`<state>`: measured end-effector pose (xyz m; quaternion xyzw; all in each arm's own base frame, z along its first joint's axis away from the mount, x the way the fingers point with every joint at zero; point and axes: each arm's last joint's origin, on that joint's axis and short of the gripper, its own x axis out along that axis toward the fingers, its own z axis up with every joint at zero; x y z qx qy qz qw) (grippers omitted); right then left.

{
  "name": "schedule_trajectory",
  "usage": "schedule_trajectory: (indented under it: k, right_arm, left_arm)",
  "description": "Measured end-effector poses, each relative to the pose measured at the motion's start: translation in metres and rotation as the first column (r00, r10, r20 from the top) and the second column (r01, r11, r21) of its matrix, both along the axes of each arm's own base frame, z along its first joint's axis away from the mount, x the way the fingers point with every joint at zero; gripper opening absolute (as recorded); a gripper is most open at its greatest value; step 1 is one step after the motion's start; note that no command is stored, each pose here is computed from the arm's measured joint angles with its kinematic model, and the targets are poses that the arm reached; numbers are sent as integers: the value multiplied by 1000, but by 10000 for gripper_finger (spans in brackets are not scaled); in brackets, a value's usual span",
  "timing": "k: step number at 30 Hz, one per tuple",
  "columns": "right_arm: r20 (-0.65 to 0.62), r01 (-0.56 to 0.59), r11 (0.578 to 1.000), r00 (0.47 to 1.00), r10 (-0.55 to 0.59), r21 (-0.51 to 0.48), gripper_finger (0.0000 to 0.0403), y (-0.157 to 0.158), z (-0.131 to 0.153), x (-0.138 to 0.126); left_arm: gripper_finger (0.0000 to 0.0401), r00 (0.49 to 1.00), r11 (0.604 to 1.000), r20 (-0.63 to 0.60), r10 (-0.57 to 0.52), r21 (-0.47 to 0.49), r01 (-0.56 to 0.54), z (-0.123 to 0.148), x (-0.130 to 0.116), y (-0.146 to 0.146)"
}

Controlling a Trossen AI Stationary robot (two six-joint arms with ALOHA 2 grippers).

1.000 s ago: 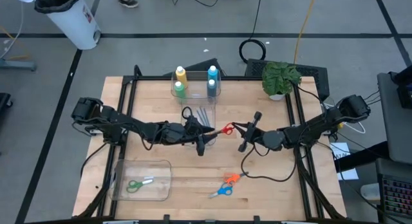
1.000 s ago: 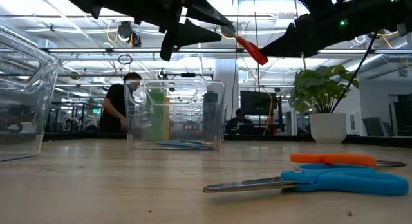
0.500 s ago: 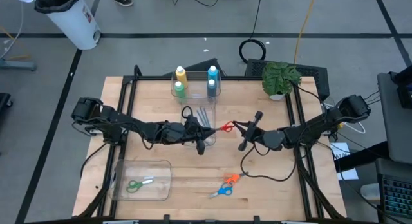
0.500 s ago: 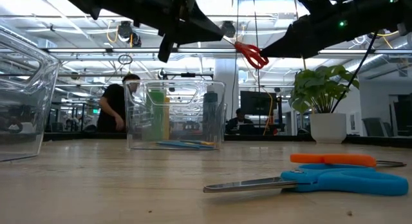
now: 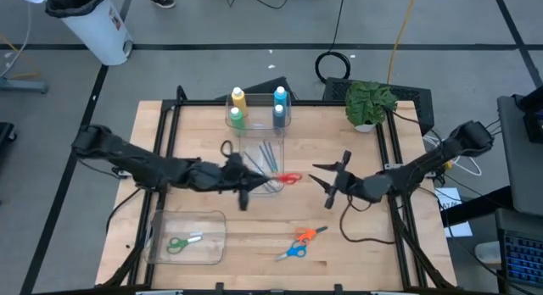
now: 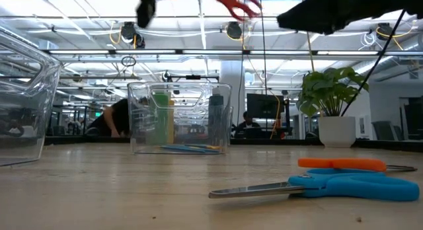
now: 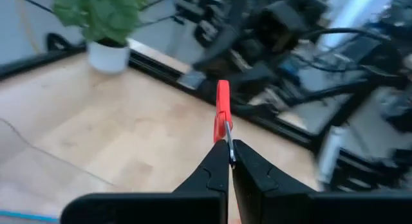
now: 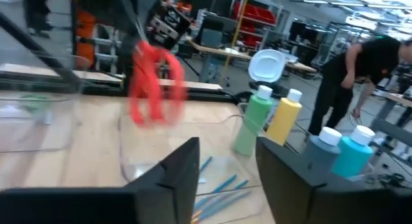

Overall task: Pick & Place Paint Supplies
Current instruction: Put the red scissors into the bottom transparent bin

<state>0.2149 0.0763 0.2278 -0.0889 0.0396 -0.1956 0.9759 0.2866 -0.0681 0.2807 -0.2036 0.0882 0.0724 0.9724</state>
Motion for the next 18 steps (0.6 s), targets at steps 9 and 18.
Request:
schedule_trajectory:
  k: [9, 18]
  right_arm:
    - [-25, -49, 999, 998, 49, -11, 189, 6, 6, -13]
    - [-24, -49, 999, 999, 48, -8, 176, 6, 6, -13]
  left_arm:
    - [5, 931, 944, -156, -329, -43, 327, 18, -74, -56]
    - [4, 854, 891, -302, -424, -311, 332, 13, -152, -95]
